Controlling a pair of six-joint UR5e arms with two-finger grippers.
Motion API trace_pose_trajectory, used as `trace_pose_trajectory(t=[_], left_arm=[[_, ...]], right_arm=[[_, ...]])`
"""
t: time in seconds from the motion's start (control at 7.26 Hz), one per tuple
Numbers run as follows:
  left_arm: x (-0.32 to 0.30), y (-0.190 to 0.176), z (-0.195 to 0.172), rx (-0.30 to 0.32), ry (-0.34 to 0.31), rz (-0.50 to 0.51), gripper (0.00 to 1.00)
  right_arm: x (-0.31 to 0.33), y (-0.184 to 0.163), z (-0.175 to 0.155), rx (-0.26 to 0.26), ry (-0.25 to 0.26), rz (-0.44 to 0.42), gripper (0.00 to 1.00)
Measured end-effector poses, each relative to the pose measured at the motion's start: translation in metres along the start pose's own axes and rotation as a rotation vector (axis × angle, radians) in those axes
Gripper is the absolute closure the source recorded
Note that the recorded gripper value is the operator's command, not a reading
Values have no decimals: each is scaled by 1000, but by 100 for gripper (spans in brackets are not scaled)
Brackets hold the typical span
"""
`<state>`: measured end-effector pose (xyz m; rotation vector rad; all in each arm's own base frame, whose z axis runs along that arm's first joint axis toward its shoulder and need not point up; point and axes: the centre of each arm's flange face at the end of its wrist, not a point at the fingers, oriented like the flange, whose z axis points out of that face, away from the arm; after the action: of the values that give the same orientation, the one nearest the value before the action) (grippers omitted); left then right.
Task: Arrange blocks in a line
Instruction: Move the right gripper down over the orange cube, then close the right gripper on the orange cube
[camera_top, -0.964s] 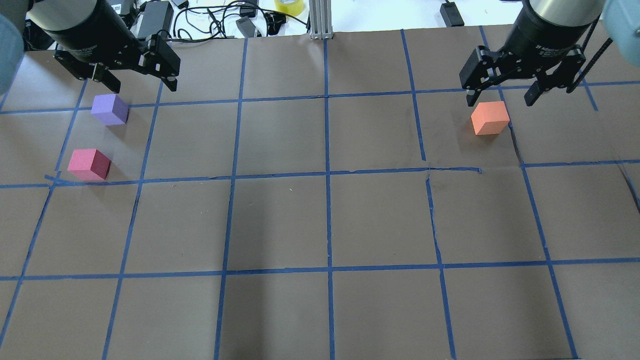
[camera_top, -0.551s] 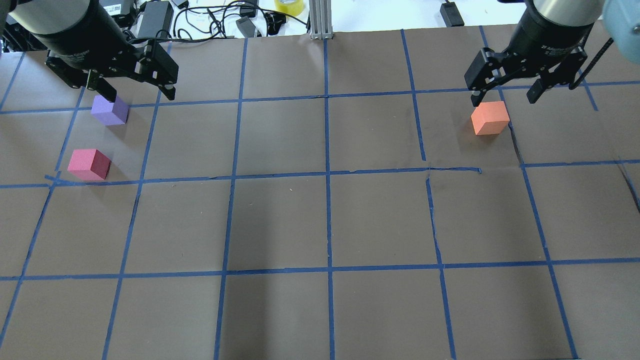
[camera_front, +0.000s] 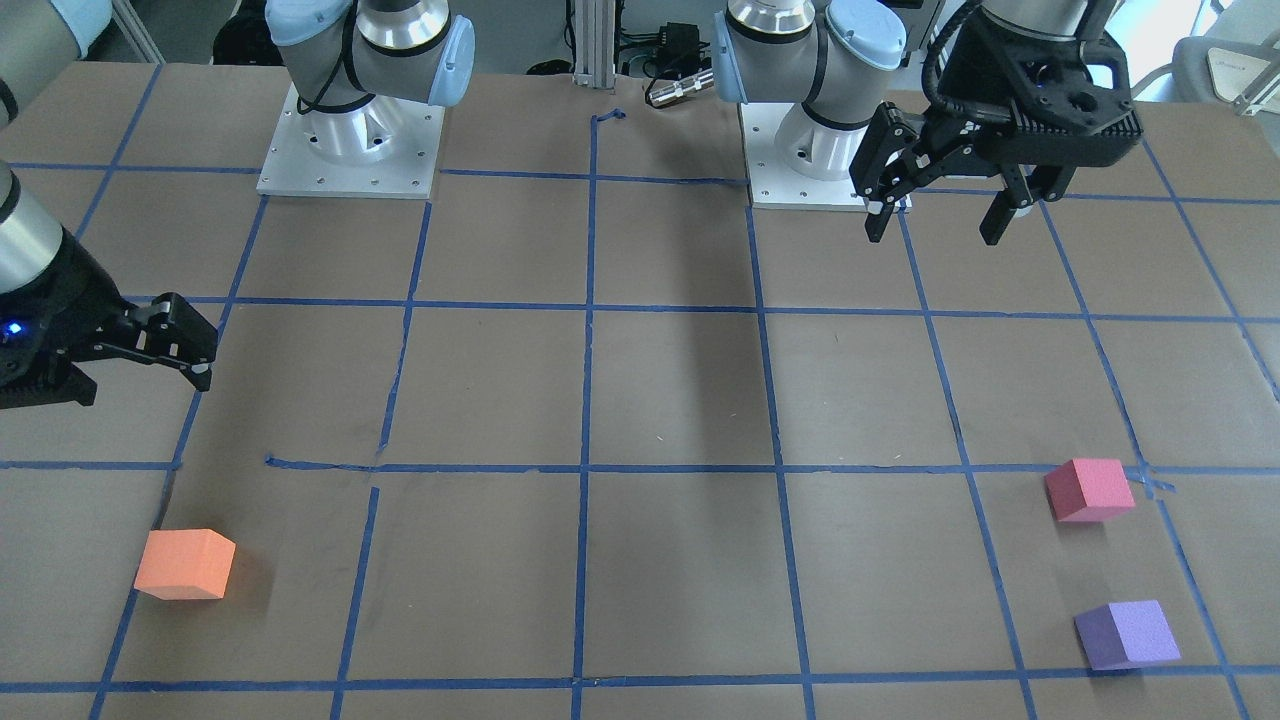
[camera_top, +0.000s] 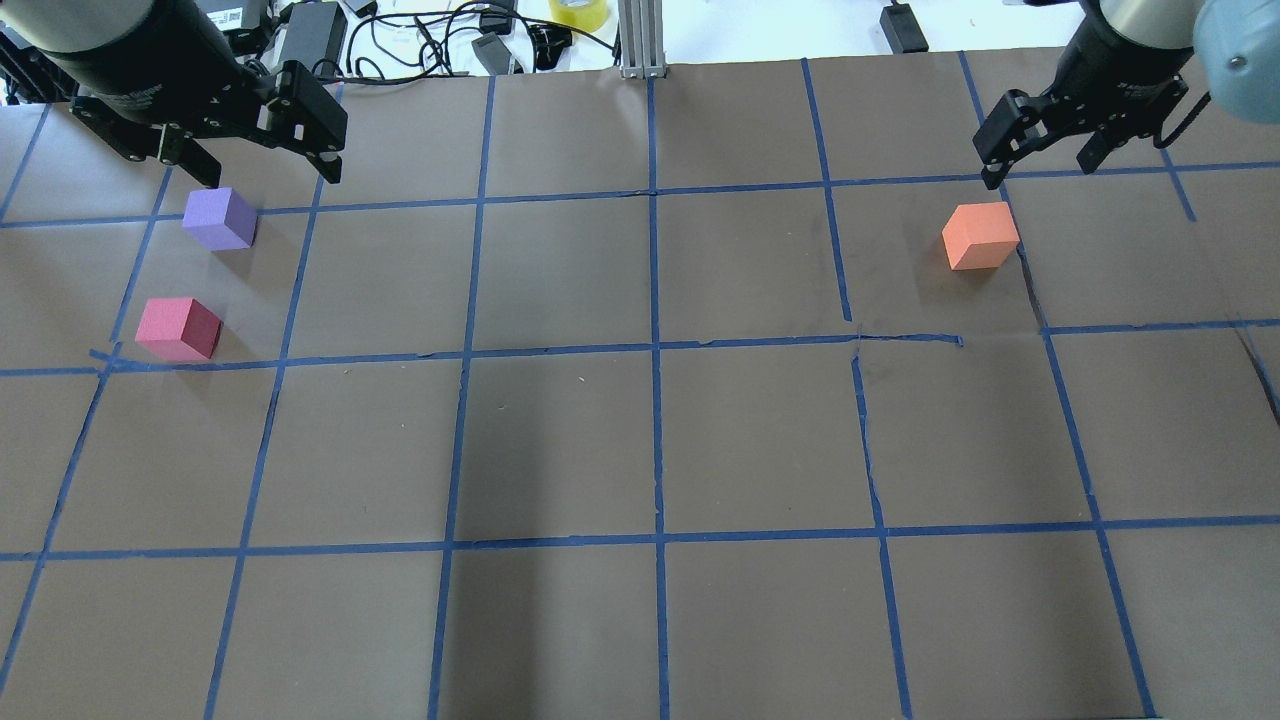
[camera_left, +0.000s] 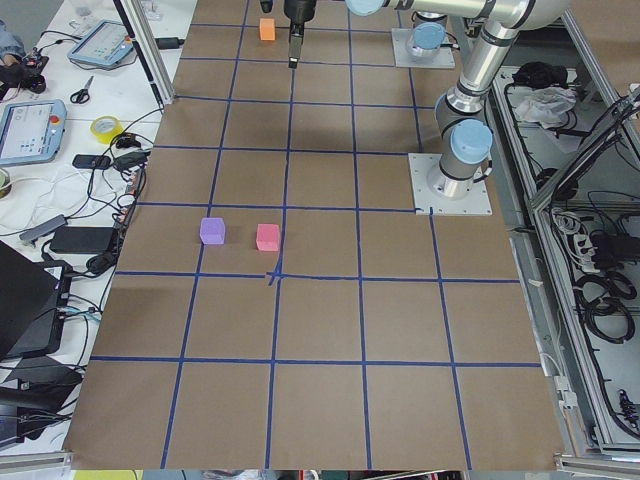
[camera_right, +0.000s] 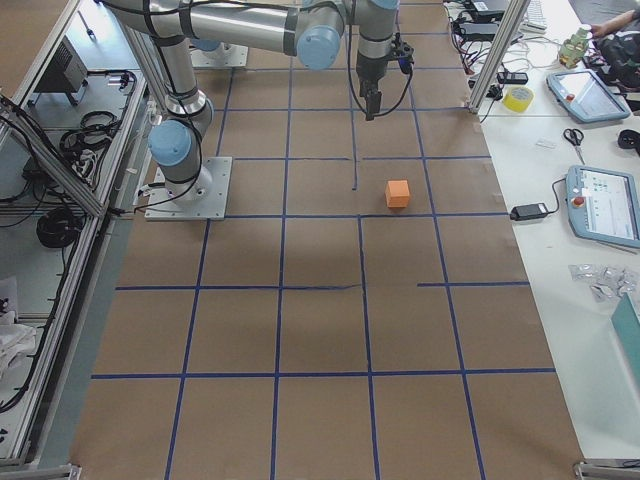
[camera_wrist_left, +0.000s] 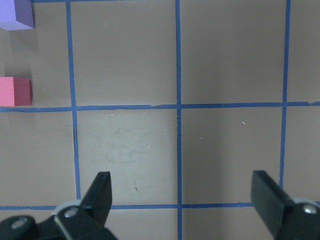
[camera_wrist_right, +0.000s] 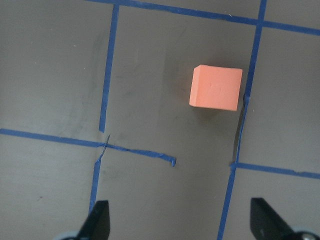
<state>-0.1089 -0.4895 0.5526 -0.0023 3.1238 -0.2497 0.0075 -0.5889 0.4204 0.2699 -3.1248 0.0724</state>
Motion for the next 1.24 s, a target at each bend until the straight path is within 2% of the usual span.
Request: trace_pose_trajectory(t=[0.28, 0.41, 0.83, 1.1, 1.24], left_arm=[[0, 1, 3, -8, -1, 3, 0], [0, 1, 4, -9, 2, 3, 0], [1, 1, 5, -8, 10, 5, 0], [-3, 0, 6, -10, 5, 8, 0], [-4, -1, 8, -13, 7, 8, 0]], right_arm=[[19, -28, 43, 31, 16, -75, 0], [33, -41, 71, 35, 18, -81, 0], [62, -62, 145, 21, 10, -41, 0], [65, -67, 172, -5, -6, 36, 0], [67, -69, 178, 0, -4, 52, 0]])
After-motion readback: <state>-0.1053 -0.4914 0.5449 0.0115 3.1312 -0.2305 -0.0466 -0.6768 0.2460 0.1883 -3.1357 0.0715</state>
